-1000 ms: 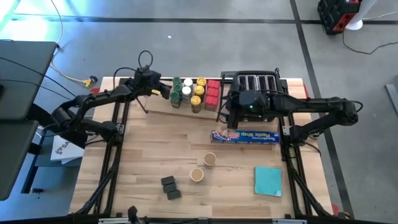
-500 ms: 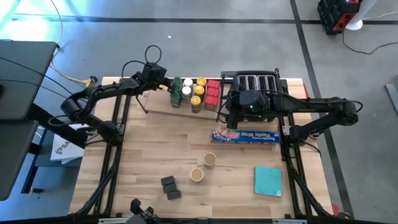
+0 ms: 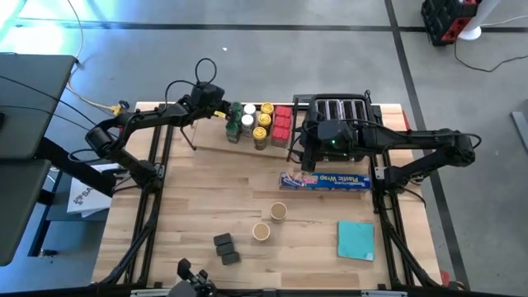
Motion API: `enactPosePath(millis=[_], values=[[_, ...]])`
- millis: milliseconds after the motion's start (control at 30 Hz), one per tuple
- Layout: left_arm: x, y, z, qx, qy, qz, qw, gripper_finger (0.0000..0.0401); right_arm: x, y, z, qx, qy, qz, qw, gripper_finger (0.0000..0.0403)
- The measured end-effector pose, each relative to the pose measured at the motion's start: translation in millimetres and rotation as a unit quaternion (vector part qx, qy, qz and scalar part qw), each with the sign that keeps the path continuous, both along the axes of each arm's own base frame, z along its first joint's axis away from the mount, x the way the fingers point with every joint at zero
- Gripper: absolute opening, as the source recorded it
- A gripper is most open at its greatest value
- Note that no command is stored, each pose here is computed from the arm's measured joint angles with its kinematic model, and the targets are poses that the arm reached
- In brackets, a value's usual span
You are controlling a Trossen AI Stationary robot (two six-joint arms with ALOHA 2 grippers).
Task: Shelf spices
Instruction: Adjust the green seasoning bottles on the shelf
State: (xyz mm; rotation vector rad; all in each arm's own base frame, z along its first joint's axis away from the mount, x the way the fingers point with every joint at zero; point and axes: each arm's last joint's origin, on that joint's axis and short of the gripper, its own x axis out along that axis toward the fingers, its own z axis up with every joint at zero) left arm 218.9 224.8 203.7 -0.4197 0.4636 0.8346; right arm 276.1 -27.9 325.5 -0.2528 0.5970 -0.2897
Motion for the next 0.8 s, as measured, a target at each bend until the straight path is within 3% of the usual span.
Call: enactPosePath(millis=[800], values=[[2.2,0.9,3.5,0.004,-0.026,-0.016,1.0,0.0,0.2,0.0,0.5,0.0,-0.002,0.0,1.0,0.0296]])
